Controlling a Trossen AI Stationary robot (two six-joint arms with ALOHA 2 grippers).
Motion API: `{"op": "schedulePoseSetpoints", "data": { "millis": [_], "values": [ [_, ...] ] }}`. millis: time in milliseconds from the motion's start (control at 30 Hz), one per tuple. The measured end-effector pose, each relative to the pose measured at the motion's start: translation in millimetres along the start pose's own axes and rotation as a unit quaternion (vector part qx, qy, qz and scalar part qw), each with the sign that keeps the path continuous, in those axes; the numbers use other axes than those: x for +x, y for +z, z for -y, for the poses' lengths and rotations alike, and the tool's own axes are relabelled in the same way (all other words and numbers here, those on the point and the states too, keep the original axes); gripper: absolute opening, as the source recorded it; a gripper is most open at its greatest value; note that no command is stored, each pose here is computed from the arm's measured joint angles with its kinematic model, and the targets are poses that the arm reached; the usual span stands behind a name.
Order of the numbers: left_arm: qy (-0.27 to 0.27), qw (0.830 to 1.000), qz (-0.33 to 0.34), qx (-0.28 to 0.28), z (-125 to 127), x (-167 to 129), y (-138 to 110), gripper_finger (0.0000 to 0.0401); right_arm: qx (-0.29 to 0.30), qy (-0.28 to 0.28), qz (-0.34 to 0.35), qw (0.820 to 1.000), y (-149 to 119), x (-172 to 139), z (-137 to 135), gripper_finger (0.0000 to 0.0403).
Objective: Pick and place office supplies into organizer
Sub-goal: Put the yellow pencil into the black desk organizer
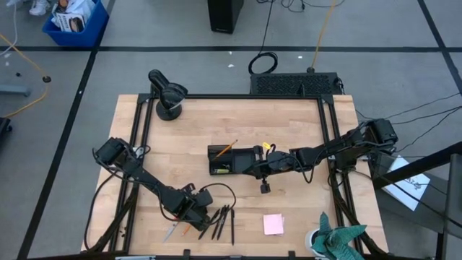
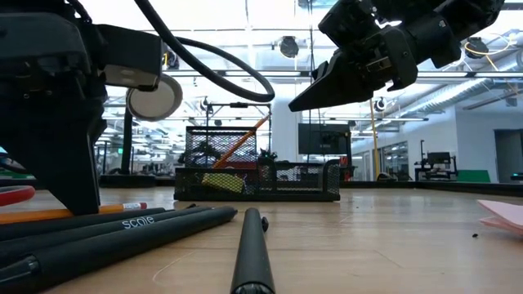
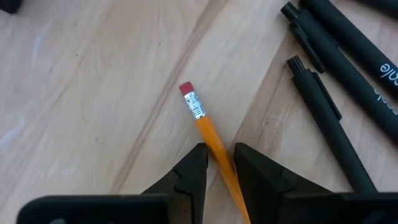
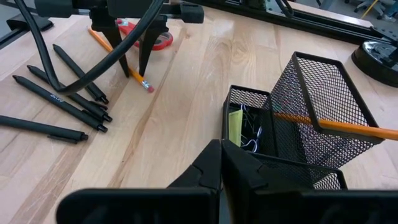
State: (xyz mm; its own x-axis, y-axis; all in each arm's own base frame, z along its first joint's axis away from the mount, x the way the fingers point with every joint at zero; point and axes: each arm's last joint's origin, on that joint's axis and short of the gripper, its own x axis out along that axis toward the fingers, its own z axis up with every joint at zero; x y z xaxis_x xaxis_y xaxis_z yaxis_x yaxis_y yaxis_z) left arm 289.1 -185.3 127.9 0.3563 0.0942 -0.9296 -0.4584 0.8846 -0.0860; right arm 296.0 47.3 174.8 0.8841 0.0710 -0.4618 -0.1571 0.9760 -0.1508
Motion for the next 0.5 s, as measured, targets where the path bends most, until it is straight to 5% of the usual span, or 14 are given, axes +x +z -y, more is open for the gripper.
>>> {"op": "schedulePoseSetpoints", "data": {
  "millis": [500],
  "values": [
    [-0.012,0.999,-0.027,-0.020,-3.2,1.5,7.0,0.0092,0.000,0.000,0.002,1.000,0.3,0.0,0.0,0.0004]
  ]
}}
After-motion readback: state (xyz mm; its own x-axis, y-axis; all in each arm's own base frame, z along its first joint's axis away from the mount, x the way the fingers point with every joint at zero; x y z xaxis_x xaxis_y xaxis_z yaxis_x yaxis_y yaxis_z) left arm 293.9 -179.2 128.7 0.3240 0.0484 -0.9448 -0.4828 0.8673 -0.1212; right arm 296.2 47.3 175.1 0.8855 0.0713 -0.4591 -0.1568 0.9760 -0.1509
